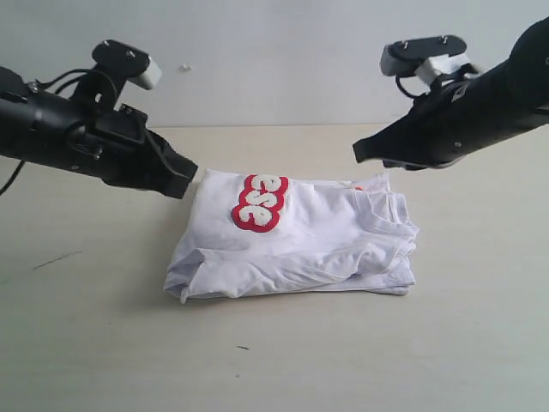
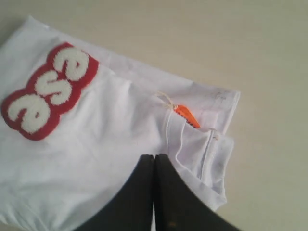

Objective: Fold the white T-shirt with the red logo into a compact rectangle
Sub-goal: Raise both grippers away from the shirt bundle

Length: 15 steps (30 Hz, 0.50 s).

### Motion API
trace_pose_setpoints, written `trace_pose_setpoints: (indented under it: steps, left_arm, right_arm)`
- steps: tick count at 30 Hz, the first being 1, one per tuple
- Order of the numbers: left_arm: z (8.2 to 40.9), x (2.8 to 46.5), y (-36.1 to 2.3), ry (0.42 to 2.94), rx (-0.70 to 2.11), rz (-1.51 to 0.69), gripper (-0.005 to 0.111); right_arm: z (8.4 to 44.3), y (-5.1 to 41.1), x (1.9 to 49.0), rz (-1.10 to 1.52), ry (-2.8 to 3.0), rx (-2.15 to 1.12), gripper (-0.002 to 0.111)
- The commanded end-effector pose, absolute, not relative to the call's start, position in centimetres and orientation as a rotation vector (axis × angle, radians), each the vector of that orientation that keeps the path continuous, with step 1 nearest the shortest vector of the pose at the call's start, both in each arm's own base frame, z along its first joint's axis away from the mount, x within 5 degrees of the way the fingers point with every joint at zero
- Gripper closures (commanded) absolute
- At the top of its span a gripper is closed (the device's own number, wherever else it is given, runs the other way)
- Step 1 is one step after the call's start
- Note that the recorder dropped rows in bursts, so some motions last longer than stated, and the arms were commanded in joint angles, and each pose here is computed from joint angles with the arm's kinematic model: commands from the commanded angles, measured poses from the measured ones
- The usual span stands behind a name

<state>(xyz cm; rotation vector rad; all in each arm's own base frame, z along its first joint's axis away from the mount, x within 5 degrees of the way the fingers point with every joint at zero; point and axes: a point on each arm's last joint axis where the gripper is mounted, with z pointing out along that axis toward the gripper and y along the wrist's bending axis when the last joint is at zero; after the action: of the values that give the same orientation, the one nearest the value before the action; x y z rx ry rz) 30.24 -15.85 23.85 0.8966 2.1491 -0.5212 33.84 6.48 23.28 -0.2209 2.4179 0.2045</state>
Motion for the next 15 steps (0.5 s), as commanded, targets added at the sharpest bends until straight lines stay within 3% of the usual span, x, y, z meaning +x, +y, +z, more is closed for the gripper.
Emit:
trace_pose_setpoints:
  steps: [1, 15]
  left_arm:
    - [25.9, 29.4, -14.8, 2.102, 0.799, -0.484, 0.107]
    - [32.4, 24.3, -11.7, 1.873, 0.620, -0.397, 0.107]
  right_arm:
    - [26.6, 6.2, 32.1, 0.215, 2.327, -0.205, 0.108]
    - [33.4, 4.6, 24.3, 0.217, 1.982, -0.132, 0.108]
